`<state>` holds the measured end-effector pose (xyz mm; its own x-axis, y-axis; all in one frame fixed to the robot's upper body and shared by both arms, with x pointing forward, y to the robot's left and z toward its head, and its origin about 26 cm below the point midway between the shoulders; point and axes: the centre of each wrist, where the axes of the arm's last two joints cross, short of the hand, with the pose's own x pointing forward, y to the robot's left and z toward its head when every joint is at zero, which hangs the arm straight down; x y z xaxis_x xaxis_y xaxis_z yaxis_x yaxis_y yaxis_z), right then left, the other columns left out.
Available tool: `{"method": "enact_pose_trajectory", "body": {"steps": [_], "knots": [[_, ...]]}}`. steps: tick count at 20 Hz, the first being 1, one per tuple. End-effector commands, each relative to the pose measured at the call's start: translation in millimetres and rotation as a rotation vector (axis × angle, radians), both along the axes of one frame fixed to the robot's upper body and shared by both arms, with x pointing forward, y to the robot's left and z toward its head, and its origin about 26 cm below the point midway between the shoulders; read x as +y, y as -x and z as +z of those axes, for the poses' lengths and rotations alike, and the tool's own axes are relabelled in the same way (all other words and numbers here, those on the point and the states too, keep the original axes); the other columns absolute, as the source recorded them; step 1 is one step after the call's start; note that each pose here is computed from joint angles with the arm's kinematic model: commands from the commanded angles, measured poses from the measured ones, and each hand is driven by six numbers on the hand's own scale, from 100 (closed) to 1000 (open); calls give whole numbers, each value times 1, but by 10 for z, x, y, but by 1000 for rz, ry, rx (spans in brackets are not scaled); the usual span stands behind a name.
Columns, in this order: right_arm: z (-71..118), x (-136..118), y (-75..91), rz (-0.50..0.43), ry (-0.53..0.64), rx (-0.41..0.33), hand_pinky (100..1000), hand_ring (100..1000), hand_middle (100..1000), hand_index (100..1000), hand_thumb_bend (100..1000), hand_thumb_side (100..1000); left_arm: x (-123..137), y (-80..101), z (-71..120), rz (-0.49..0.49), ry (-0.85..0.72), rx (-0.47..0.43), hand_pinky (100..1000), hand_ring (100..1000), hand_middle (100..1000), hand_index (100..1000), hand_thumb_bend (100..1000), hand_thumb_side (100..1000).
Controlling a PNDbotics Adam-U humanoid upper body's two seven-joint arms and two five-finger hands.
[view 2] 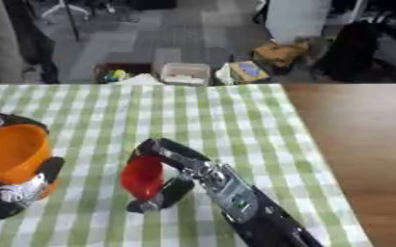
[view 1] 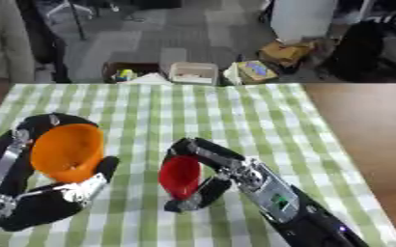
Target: Pour the contents of one cup into another cup.
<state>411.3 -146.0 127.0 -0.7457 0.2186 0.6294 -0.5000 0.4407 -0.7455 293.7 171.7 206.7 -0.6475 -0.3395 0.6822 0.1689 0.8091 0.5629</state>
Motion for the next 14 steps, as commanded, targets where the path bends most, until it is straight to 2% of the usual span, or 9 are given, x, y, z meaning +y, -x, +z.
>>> {"method": "enact_pose_trajectory", "body": {"steps": [1,5,8,14], "knots": [[249,85,46,85,-9,-60,259,284,285,453,185,100,3,21,120,-8,-77,-42,100,704,405,616,100,100],[361,123,130,136,-10,-70,262,288,289,456,178,100,-26,10,215,4,-164,-51,100,702,398,610,100,100],[376,137,154,146,-8,-61,263,288,289,457,174,100,-55,-5,345,23,-226,-79,100,697,393,608,100,100],[370,155,168,155,-8,-45,264,290,291,459,172,100,-137,-12,581,59,-334,-134,100,688,382,603,156,100]]}}
